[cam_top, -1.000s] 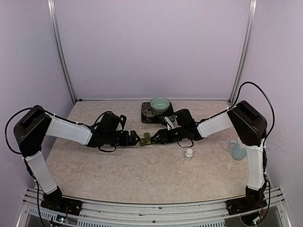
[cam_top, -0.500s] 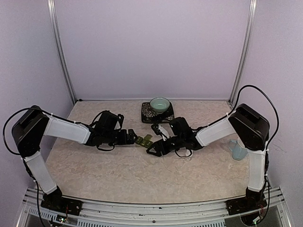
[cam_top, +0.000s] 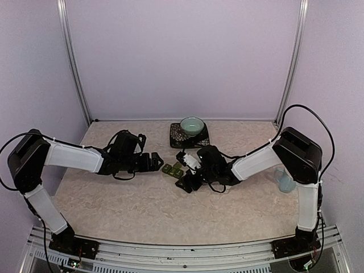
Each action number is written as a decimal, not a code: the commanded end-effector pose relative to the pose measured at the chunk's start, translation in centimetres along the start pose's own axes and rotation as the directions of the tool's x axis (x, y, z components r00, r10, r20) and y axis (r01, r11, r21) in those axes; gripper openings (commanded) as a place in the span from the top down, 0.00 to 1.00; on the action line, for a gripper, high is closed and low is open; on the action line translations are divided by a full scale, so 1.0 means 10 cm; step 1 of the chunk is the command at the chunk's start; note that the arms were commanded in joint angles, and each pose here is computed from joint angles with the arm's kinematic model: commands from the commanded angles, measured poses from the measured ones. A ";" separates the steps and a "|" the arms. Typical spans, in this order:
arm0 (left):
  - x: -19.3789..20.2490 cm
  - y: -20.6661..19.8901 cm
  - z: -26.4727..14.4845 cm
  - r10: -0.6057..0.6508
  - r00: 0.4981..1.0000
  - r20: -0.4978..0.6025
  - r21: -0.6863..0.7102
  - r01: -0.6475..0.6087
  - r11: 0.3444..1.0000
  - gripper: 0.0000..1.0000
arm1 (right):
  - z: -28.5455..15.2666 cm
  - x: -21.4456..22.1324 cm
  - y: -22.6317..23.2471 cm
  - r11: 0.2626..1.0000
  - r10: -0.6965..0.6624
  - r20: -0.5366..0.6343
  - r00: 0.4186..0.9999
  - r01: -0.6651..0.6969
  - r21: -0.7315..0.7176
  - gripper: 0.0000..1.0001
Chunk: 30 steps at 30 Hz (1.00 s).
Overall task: Sort the pills into containers
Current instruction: Adjust the pill container at the center of the board, then pick up the pill container from the center of the board.
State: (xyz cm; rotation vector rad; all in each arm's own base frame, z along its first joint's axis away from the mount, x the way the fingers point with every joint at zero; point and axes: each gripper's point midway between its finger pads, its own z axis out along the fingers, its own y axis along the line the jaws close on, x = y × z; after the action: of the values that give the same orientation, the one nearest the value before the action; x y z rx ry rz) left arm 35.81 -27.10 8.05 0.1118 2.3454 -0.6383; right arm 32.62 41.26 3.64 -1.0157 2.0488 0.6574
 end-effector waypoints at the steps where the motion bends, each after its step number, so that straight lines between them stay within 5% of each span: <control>1: -0.04 0.01 -0.11 -0.008 1.000 0.013 -0.003 0.008 1.000 0.01 | 0.11 -0.03 0.00 0.992 -0.121 0.017 0.993 0.120 0.039 0.19; 23: -0.07 0.05 -0.28 -0.015 0.999 0.035 -0.008 0.016 1.000 0.01 | 0.32 -0.14 -0.02 0.982 -0.183 0.043 0.982 0.181 0.048 0.40; 30: -0.06 0.07 -0.28 -0.017 0.999 0.032 -0.011 0.018 1.000 0.01 | 0.31 -0.15 0.02 0.980 -0.197 0.056 0.979 0.196 0.031 0.54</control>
State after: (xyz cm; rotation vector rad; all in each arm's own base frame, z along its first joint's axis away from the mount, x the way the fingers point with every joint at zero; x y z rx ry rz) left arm 34.77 -25.88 9.88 0.0968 2.3216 -0.6477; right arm 34.55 43.36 2.93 -1.1302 1.9067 0.5287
